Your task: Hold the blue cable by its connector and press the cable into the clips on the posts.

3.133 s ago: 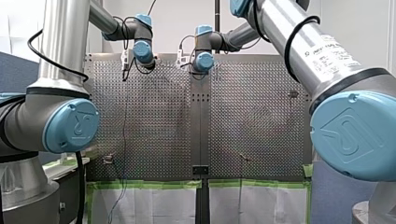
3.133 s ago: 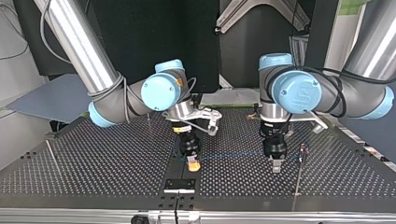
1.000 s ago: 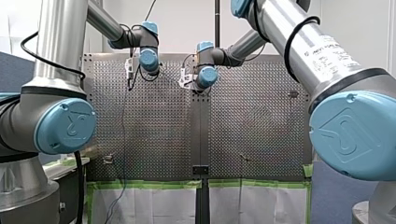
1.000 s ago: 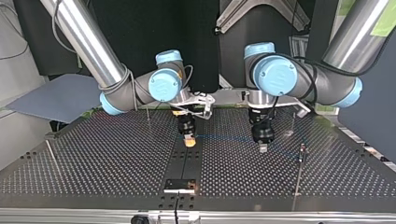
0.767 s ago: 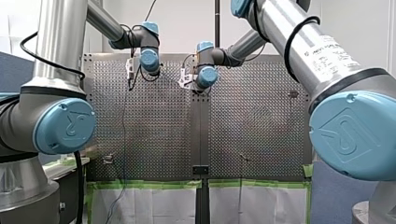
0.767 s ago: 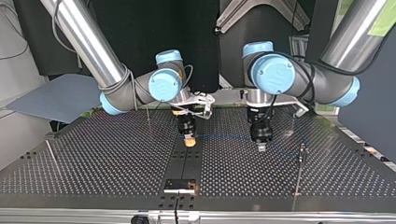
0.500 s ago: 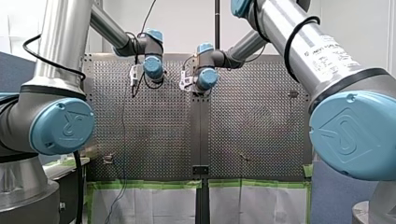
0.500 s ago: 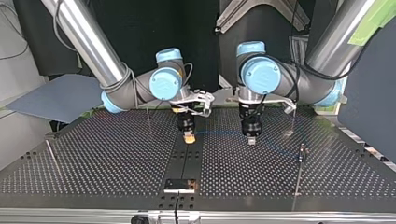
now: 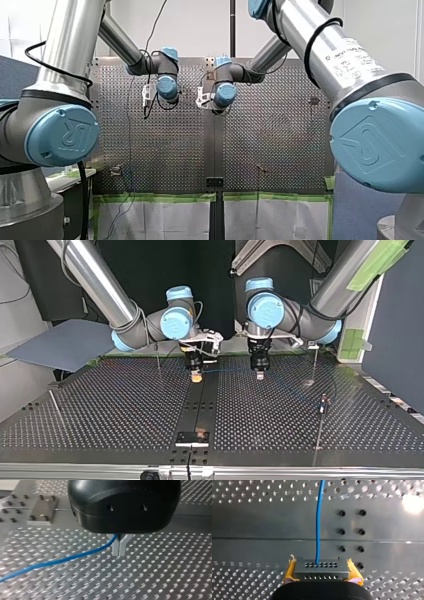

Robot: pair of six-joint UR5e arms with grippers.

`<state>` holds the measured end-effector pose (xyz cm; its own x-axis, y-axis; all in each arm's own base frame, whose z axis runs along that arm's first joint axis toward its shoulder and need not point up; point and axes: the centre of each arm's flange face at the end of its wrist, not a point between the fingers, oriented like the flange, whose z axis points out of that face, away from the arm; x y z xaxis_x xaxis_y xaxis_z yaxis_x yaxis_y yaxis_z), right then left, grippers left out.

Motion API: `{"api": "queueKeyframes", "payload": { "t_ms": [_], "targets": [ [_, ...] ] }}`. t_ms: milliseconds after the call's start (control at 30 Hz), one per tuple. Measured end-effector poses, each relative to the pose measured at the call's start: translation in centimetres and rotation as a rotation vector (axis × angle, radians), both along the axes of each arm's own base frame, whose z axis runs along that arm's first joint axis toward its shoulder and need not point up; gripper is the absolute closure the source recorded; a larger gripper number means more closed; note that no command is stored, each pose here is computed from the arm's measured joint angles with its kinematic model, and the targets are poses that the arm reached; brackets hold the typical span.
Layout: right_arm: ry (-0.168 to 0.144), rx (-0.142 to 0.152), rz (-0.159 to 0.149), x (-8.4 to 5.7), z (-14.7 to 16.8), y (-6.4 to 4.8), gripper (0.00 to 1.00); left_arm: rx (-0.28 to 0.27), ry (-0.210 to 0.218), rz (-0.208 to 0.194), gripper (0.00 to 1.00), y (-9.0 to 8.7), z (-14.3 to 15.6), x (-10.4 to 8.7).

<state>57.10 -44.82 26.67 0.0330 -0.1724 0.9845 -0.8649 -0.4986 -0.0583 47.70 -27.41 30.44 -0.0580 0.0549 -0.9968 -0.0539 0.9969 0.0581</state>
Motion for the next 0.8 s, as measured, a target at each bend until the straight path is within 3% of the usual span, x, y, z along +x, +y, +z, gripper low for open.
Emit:
{"api": "queueKeyframes", "payload": {
  "t_ms": [267,800],
  "targets": [
    [-0.011,0.003,-0.021,-1.4,-2.7,0.0,1.0,0.027,0.052,-0.015,1.0,-1.0,-5.1,-0.7],
    [-0.024,0.009,-0.036,-3.6,-8.0,1.3,1.0,0.01,0.03,-0.056,1.0,-2.6,-9.2,-2.7]
  ]
}}
